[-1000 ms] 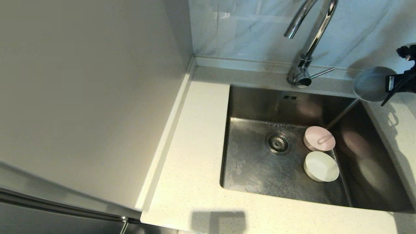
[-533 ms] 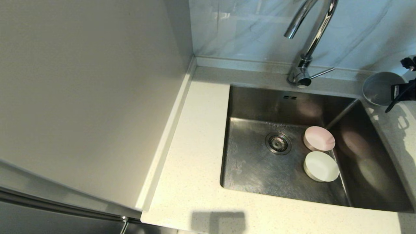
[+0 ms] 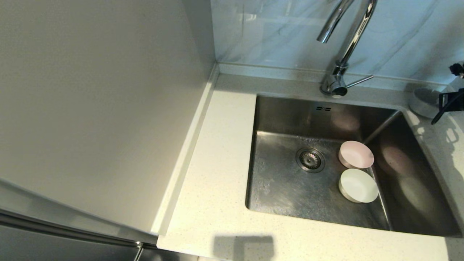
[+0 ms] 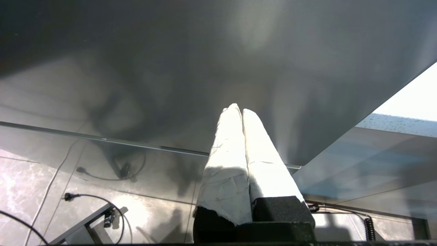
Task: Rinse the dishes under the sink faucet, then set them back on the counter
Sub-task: Put a bowl back to the table from the sink
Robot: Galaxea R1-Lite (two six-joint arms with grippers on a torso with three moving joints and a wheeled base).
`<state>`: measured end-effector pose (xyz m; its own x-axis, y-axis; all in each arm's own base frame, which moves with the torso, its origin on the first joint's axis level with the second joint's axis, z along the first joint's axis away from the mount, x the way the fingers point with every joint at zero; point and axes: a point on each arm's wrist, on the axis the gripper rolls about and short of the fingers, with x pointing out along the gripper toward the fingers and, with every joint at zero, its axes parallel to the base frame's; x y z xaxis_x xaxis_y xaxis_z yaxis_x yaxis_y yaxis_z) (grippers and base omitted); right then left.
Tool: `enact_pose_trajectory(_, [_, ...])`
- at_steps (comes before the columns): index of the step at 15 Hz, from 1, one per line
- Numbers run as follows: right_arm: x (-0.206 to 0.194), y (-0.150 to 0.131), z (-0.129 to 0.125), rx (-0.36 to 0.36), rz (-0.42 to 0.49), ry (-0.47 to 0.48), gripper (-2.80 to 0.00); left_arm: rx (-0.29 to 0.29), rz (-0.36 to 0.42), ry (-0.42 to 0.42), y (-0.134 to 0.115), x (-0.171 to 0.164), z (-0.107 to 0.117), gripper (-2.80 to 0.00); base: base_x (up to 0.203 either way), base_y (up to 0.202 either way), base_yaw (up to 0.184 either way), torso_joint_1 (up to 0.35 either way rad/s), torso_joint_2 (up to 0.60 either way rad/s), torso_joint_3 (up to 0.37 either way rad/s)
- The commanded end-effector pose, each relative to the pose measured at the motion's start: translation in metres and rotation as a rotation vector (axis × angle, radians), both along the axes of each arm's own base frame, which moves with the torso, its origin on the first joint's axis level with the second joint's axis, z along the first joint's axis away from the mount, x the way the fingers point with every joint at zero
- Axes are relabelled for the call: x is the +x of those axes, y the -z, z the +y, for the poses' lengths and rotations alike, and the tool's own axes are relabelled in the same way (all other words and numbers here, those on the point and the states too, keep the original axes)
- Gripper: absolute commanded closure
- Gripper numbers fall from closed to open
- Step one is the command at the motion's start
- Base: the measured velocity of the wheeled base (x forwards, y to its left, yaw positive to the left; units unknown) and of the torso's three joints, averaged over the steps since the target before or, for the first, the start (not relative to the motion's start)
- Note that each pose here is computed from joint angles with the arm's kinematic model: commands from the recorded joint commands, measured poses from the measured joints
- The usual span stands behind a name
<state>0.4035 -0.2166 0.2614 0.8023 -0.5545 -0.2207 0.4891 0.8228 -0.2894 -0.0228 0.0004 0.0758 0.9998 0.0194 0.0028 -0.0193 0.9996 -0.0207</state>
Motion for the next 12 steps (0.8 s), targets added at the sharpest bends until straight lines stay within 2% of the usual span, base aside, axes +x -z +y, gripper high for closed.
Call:
enact_pose_trajectory(1, [0.000, 0.000, -0.001, -0.003, -0.002, 0.004, -2.80, -0.001, -0.003, -0.001, 0.000, 0.000, 0.000, 0.00, 0.000, 0.000, 0.000, 0.000, 0.00, 0.000])
enact_pose_trajectory(6, [-0.014, -0.029, 0.011, -0.007, -0.090, -0.025, -2.80, -0.001, -0.003, -0.001, 0.000, 0.000, 0.000, 0.00, 0.000, 0.000, 0.000, 0.000, 0.00, 0.000])
enact_pose_trajectory(9, [-0.047, -0.066, 0.057, 0.048, -0.148, -0.188, -2.80, -0.001, -0.003, 0.001, 0.000, 0.000, 0.000, 0.00, 0.000, 0.000, 0.000, 0.000, 0.00, 0.000])
enact_pose_trajectory(10, [-0.060, -0.071, 0.076, 0.074, -0.139, -0.275, -2.80, -0.001, -0.003, -0.001, 0.000, 0.000, 0.000, 0.00, 0.000, 0.000, 0.000, 0.000, 0.00, 0.000])
enact_pose_trajectory(12, [-0.074, -0.059, 0.113, 0.130, -0.073, -0.422, -2.80, -0.001, -0.003, -0.001, 0.000, 0.000, 0.000, 0.00, 0.000, 0.000, 0.000, 0.000, 0.00, 0.000])
